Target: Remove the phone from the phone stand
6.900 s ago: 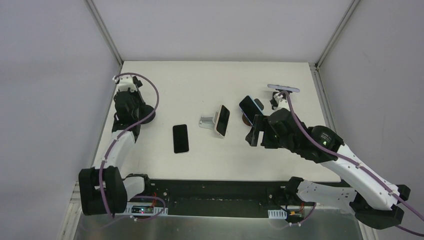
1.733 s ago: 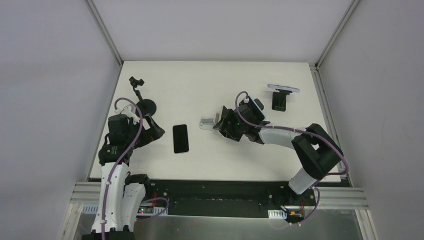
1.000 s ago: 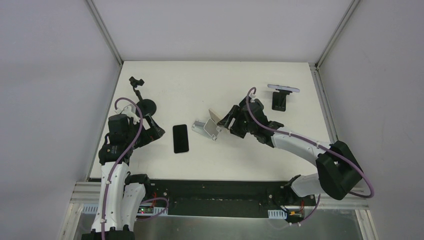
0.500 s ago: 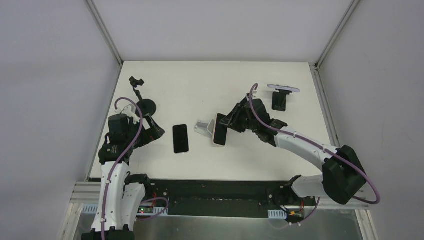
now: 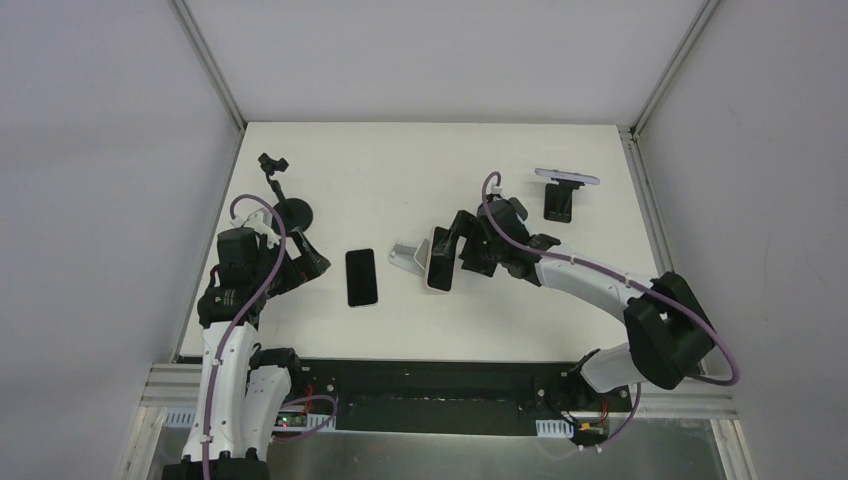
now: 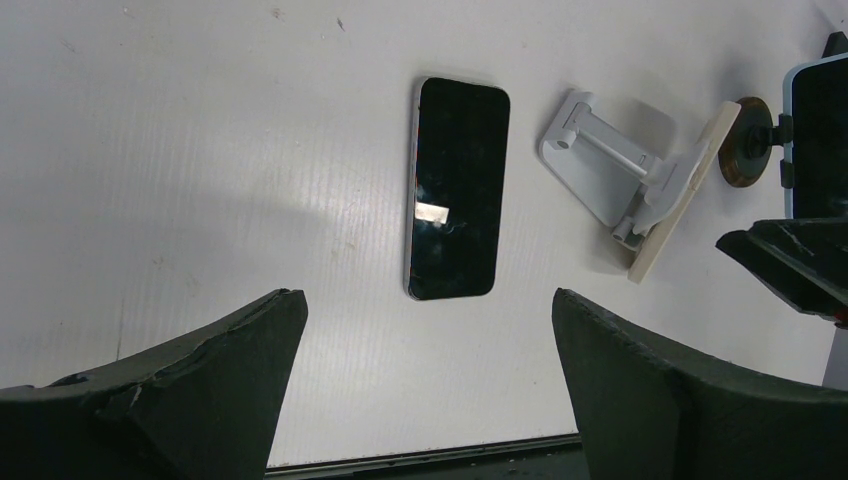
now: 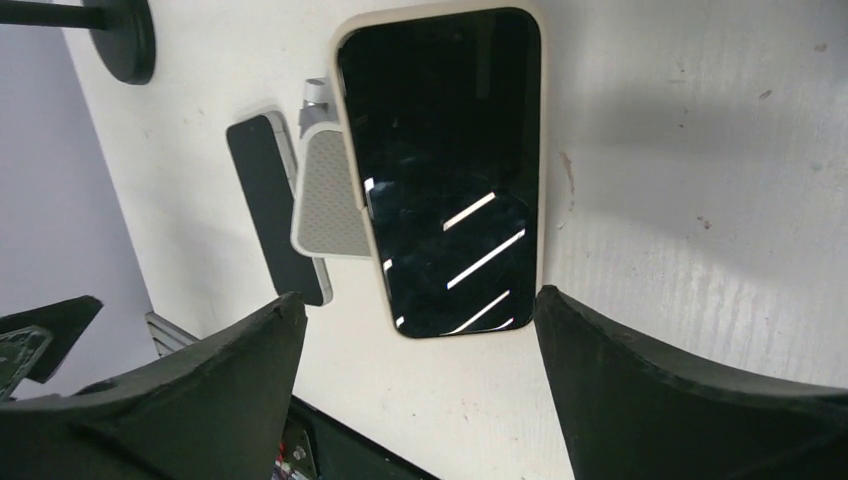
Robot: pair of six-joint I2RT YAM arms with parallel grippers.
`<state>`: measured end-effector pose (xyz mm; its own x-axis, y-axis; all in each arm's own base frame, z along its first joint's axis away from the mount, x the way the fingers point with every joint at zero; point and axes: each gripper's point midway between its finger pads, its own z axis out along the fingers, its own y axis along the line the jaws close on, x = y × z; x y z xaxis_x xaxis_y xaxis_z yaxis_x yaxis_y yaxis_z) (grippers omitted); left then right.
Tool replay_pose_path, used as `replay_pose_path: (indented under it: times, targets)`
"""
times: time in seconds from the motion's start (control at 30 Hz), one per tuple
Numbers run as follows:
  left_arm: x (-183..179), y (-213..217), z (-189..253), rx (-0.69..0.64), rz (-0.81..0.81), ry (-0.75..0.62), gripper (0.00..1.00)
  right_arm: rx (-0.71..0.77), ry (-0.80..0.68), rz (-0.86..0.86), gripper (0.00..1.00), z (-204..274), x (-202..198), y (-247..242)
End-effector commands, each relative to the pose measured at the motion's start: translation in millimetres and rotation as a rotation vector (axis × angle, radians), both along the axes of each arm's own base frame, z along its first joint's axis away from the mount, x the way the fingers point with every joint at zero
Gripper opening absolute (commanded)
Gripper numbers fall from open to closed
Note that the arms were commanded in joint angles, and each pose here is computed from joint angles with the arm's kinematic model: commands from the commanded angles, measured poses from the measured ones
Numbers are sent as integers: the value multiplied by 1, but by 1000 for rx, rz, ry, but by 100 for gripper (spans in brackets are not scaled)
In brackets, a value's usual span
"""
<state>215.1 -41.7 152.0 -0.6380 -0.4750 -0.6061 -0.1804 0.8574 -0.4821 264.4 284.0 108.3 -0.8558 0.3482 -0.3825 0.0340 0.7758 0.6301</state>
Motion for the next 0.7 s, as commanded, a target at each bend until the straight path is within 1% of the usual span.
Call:
replay_pose_path:
  times: [0.0, 0.2, 0.37, 0.67]
  targets:
    - [1, -5, 8, -17, -16, -16, 99, -2, 2, 52, 88, -11, 3, 12]
    - [1, -5, 8, -17, -17, -14, 99, 10, 27, 79, 91, -31, 2, 18]
    - [1, -6, 7, -21, -23, -8, 99, 36, 24, 103, 92, -39, -1, 24]
    - [2, -6, 6, -20, -22, -4, 99, 6, 36, 121, 92, -54, 3, 24]
